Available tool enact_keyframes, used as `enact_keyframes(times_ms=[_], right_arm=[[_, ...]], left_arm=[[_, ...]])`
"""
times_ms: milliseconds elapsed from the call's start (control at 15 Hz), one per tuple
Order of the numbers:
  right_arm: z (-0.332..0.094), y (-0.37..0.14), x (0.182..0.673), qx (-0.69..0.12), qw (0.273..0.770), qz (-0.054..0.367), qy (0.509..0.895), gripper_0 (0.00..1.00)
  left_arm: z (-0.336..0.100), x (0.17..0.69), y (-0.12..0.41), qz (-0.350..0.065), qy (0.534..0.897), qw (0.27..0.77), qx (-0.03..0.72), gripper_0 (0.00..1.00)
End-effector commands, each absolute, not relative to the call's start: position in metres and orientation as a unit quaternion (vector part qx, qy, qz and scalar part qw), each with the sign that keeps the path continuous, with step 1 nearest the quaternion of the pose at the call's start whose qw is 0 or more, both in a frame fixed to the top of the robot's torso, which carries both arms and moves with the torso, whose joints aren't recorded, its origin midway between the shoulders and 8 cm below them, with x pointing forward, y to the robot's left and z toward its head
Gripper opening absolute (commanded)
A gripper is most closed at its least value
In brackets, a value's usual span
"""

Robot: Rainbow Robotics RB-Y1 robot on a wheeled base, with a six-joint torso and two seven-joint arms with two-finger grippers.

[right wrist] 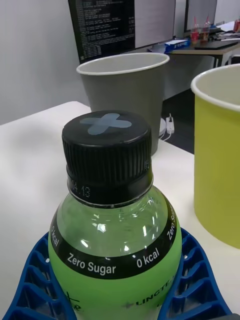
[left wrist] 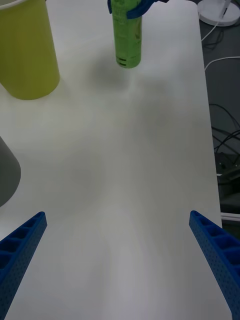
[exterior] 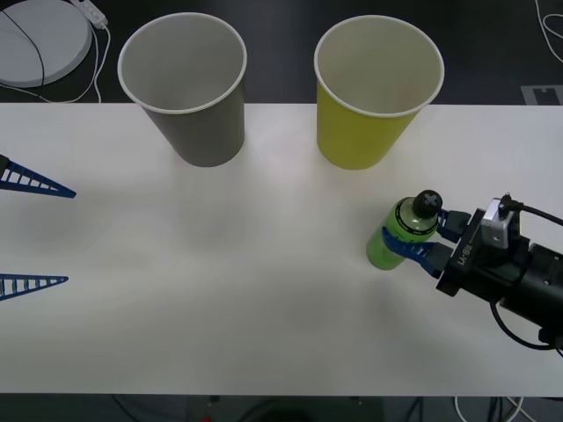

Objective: Put the can into the green bin and the plastic bottle into the gray bin

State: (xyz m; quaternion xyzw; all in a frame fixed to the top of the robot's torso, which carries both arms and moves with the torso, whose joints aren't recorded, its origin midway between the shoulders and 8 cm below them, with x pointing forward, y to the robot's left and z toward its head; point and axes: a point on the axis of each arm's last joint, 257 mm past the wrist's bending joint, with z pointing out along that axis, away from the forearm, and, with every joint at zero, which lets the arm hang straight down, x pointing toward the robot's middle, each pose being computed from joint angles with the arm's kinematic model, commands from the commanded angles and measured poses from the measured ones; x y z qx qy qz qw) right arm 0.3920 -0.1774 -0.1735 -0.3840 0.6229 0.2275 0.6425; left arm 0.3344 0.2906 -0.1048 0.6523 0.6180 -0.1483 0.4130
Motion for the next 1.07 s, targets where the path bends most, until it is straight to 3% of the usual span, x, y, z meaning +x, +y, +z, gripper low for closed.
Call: enact_keyframes(times_ms=[67, 533, 1067], right_arm=[[-0.157, -0.187, 0.382, -0.377, 0.641, 0.234, 0.626, 0.0], [-0.112, -0.2, 0.36, -0.362, 0.594, 0.258, 0.671, 0.0], [-0.07, -0.18, 0.356, -0.339, 0.564, 0.272, 0.702, 0.0]], left_arm=[[-0.105, 0.334, 0.291, -0.148, 0.618, 0.413, 0.652, 1.0], [-0.105, 0.334, 0.291, -0.148, 0.618, 0.413, 0.652, 1.0], [-0.105, 0.334, 0.291, -0.148, 0.618, 0.413, 0.652, 1.0]])
